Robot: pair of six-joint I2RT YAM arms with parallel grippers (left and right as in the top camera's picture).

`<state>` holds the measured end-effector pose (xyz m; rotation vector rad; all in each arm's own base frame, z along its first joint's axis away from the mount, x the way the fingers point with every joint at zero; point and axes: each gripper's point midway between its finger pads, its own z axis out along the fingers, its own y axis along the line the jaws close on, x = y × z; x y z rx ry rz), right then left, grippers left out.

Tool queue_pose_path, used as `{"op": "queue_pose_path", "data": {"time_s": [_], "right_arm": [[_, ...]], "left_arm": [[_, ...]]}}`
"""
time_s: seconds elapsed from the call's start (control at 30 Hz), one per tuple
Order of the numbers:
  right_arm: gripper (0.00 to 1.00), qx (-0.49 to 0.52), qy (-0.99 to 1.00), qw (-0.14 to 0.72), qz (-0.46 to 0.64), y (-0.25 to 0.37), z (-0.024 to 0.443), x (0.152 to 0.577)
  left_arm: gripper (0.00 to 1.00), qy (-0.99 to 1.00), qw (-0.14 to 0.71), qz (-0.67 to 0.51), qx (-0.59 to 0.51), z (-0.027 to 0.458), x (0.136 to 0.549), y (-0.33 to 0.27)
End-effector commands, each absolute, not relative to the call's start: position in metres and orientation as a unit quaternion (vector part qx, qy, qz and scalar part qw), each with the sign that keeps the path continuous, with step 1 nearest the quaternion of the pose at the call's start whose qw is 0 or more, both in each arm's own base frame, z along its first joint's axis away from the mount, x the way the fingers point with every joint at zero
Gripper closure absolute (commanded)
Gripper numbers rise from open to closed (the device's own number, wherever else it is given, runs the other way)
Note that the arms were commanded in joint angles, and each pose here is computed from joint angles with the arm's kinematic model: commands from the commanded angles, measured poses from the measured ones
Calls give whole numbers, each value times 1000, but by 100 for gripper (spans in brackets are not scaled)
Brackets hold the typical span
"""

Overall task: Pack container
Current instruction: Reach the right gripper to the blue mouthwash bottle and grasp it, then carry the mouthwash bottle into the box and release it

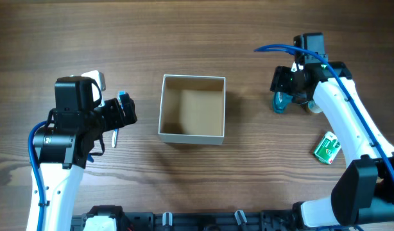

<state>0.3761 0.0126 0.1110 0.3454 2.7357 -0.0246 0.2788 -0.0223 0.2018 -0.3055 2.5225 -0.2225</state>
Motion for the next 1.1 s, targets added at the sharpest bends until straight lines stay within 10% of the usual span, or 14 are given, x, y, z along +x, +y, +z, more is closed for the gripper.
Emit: {"op": "queue_pose_path", "data": {"time_s": [0.0, 0.37, 0.47, 1.07], "right_arm": [[39, 125, 975, 183, -21, 8, 104, 374], [68, 116, 976, 185, -23, 8, 104, 375], [96, 102, 977, 185, -25, 8, 108, 375], [96, -57, 933, 331, 128, 221, 293, 346]], "left_arm": [[0, 942, 301, -95, -115, 211, 282, -25], [0, 942, 301, -95, -115, 211, 282, -25], [0, 942, 301, -95, -115, 211, 282, -25], [0, 922, 293, 73, -241, 205, 263, 54]]}}
